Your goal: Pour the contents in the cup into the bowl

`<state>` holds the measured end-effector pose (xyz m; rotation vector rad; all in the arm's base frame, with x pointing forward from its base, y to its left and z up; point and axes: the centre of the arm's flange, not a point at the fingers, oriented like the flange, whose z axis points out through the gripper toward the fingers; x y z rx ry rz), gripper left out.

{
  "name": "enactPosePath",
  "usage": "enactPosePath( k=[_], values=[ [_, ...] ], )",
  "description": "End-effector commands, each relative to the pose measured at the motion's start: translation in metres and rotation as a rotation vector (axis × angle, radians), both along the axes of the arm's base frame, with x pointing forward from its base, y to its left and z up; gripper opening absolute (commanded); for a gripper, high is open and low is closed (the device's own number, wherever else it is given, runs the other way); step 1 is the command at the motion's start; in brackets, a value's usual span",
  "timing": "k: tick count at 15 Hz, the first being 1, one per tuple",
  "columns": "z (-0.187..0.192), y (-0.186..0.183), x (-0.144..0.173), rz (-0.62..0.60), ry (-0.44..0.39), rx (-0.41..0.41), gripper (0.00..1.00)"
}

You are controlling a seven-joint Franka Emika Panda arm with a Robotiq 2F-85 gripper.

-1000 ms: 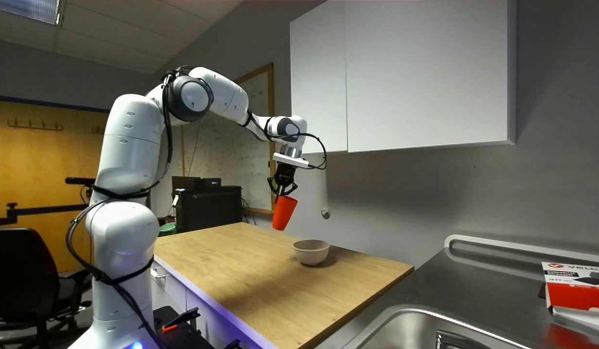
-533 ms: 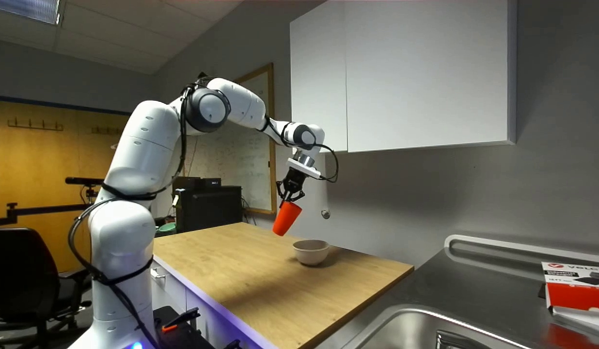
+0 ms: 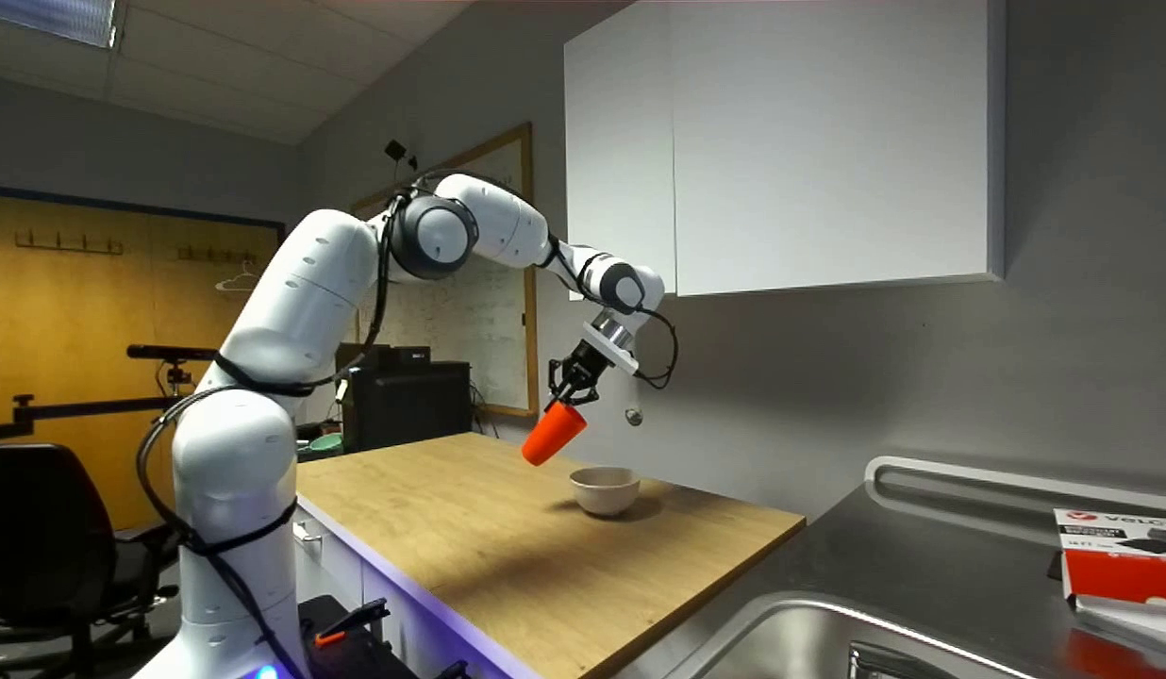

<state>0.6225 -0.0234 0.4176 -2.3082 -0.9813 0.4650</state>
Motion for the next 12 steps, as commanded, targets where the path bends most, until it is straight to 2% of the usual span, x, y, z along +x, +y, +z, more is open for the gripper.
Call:
enactPosePath(
  k=[1,7,12],
  values=[
    [-0.002,-0.009,0.023,-0.001,0.027,0.064,0.05],
    [-0.012,-0.015,0.045,0.015,0.048,0.128,0.05],
    [-0.021,-0.004,0.062,0.033,0.111,0.189,0.05]
  ],
)
